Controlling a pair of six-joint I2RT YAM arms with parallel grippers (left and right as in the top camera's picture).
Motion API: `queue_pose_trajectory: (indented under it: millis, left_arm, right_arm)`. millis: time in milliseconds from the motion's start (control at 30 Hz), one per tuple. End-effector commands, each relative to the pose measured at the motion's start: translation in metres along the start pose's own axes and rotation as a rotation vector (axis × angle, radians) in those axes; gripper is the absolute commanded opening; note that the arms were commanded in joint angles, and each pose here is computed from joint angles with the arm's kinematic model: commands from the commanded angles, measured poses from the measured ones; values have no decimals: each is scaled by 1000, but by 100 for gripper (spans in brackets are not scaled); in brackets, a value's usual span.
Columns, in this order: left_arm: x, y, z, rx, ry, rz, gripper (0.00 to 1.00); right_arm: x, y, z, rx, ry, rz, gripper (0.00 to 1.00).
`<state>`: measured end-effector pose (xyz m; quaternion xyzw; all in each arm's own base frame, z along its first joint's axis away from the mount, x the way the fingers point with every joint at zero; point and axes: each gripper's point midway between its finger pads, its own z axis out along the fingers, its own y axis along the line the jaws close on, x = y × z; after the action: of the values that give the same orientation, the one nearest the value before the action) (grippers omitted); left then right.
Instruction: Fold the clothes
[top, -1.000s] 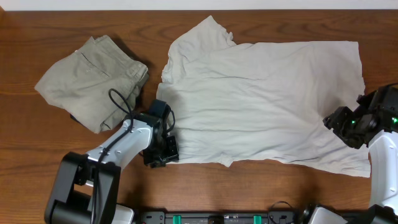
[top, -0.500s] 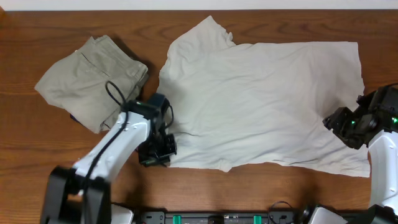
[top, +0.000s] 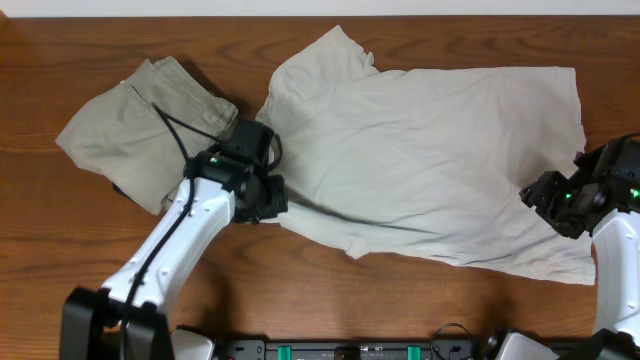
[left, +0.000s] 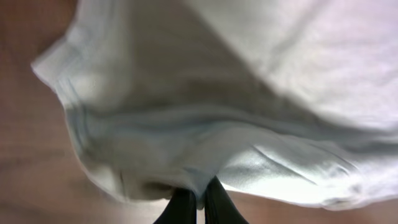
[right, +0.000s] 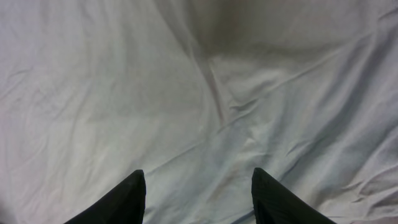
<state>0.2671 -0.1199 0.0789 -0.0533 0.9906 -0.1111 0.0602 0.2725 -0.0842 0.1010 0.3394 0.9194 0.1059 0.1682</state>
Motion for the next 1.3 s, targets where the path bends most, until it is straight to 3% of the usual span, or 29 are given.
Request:
queue_pose_trajectory:
  millis: [0, 333, 367, 433, 467, 567, 800, 900, 1000, 1267]
  left_arm:
    - [-24, 17, 8, -115, -86, 14, 6]
    - [-83, 18, 3, -180, -329, 88, 7]
    - [-85, 17, 2, -176, -338, 94, 15]
    - [-83, 18, 3, -180, -327, 96, 45]
    - [-79, 20, 4, -187, -310, 96, 53]
    - [-60, 21, 5, -179, -224, 101, 66]
    - [-19, -29, 2, 29, -82, 378, 61]
    - [-4, -49, 12, 27, -59, 547, 54]
    - [8, -71, 28, 29, -46, 666, 54]
    - [28, -92, 73, -10, 15, 806, 54]
  right_arm:
    - [-3, -1, -3, -2, -11, 15, 53]
    - [-3, -1, -3, -2, -8, 16, 53]
    - [-2, -1, -3, -3, -6, 16, 53]
    - [-1, -1, -3, -3, -2, 17, 53]
    - [-1, -1, -3, -2, 0, 18, 53]
    - [0, -1, -3, -1, 3, 18, 53]
    - [-3, 0, -3, -5, -10, 15, 53]
    - [-4, 0, -3, -5, -11, 15, 54]
    - [-3, 0, -3, -6, -11, 15, 54]
    - [-2, 0, -3, -4, -6, 16, 54]
